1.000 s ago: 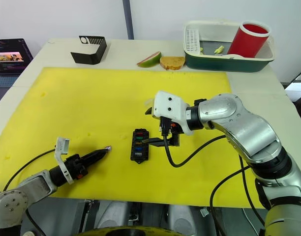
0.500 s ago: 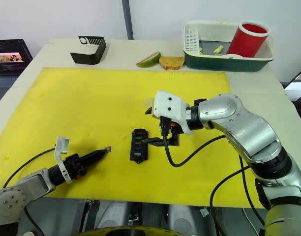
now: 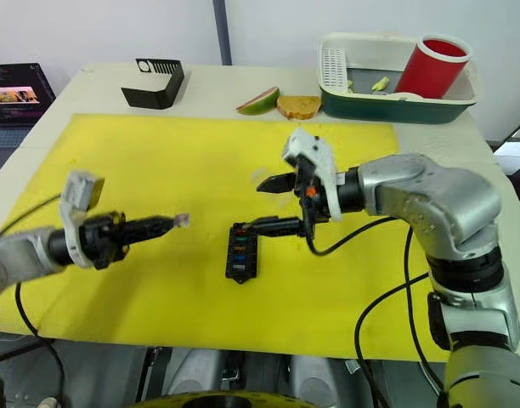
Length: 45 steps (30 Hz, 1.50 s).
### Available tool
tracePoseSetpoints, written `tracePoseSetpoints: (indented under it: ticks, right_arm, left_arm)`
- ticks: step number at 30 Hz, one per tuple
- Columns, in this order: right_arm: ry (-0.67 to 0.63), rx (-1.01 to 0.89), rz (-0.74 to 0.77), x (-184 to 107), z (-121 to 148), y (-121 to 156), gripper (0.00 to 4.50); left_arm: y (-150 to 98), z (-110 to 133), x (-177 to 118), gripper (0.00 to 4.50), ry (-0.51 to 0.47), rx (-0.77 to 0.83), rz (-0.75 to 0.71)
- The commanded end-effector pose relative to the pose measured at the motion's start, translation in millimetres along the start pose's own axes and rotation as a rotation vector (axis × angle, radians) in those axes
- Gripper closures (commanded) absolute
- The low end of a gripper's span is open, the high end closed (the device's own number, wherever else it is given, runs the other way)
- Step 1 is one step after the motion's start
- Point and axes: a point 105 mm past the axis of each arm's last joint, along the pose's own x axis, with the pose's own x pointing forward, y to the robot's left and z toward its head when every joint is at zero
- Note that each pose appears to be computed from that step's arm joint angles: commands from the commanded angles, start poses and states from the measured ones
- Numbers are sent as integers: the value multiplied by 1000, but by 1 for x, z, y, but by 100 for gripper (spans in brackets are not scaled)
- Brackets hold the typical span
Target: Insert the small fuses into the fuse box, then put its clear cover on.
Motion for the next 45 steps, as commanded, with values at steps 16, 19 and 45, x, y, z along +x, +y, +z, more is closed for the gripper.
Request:
tracePoseSetpoints:
  ticks: [16, 19, 45]
  right_arm:
    - [-180, 97, 107, -9, 48, 23, 181]
    - [-172, 105, 94, -5, 45, 23, 181]
    - [-136, 108, 74, 5, 40, 23, 411]
  left_arm:
    - [-14, 56, 57, 450, 168, 355, -334]
    - [-14, 57, 59, 450, 161, 363, -337]
    - [-9, 60, 63, 450, 128, 380, -323]
